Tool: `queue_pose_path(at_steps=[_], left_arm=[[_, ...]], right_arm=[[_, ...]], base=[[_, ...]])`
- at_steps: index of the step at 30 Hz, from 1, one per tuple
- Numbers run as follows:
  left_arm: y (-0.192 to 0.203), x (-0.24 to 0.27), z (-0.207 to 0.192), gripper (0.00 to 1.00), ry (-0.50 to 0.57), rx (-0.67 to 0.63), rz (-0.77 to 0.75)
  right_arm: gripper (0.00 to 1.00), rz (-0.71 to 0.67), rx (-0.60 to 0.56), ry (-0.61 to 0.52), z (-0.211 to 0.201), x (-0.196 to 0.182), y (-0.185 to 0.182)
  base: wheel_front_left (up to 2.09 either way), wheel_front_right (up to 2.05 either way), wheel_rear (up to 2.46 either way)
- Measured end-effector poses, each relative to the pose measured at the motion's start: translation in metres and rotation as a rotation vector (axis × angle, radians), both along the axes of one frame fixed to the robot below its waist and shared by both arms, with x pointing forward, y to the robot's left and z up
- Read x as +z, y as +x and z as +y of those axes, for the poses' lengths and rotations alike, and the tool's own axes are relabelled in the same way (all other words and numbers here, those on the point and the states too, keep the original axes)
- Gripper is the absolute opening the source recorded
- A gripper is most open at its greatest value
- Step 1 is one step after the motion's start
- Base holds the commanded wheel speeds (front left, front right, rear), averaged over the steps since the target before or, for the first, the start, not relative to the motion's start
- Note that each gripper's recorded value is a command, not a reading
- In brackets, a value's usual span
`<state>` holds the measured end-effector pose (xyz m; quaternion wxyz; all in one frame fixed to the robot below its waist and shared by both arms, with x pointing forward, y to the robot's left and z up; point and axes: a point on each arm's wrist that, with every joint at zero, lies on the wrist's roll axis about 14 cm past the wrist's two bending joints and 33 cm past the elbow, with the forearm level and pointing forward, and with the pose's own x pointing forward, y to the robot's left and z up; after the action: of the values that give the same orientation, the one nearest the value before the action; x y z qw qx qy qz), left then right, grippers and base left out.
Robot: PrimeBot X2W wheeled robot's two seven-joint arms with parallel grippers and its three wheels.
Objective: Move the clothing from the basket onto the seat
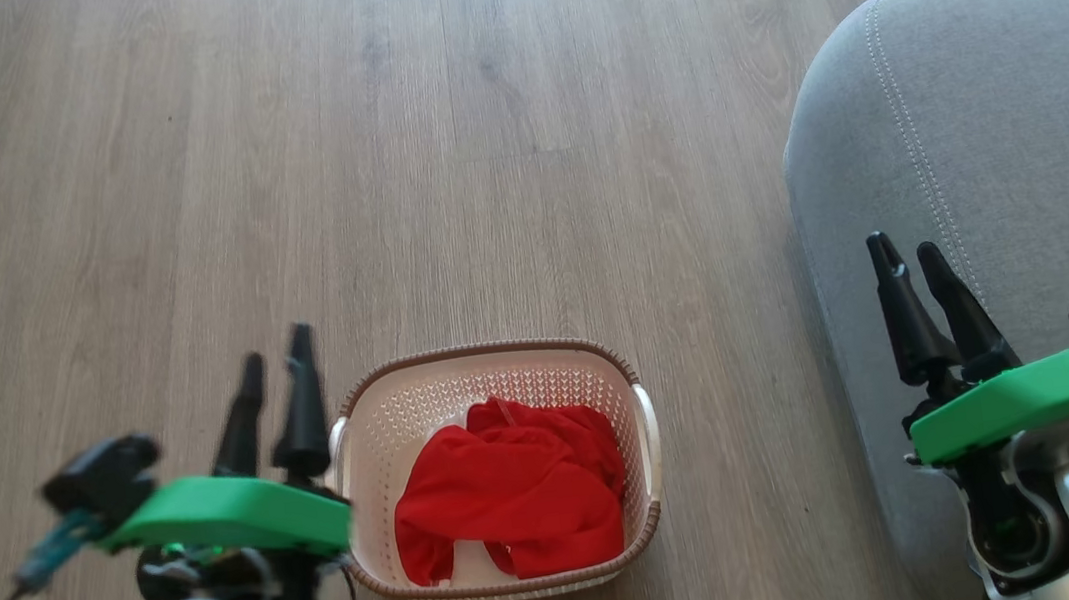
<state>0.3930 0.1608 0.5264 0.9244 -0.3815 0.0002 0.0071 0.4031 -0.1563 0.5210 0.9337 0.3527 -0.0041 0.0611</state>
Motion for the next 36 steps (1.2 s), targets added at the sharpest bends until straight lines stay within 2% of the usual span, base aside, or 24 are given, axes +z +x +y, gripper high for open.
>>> queue_pose_path(at_steps=[9,13,23,27,36], left_arm=[[-0.009,-0.036,-0.024,1.00,0.274,-0.050,0.137],[-0.004,-0.035,-0.019,1.00,0.380,0.007,0.157],[0.003,0.016,-0.009,1.00,0.597,0.196,0.046],[0.000,0.016,-0.021,1.00,0.628,0.173,0.031],[0.007,0.011,-0.030,1.00,0.589,0.122,0.012]], right_arm=[[1.00,0.004,0.030,-0.111,0.008,-0.008,-0.002],[1.00,-0.015,0.042,-0.165,0.013,-0.007,-0.001],[1.00,-0.103,0.035,-0.243,0.017,0.014,0.007],[1.00,-0.110,0.034,-0.265,0.018,0.013,0.008],[1.00,-0.088,0.052,-0.322,0.025,-0.002,0.009]], base=[[0.00,0.00,0.00],[0.00,0.00,0.00],[0.00,0.00,0.00],[0.00,0.00,0.00],[0.00,0.00,0.00]])
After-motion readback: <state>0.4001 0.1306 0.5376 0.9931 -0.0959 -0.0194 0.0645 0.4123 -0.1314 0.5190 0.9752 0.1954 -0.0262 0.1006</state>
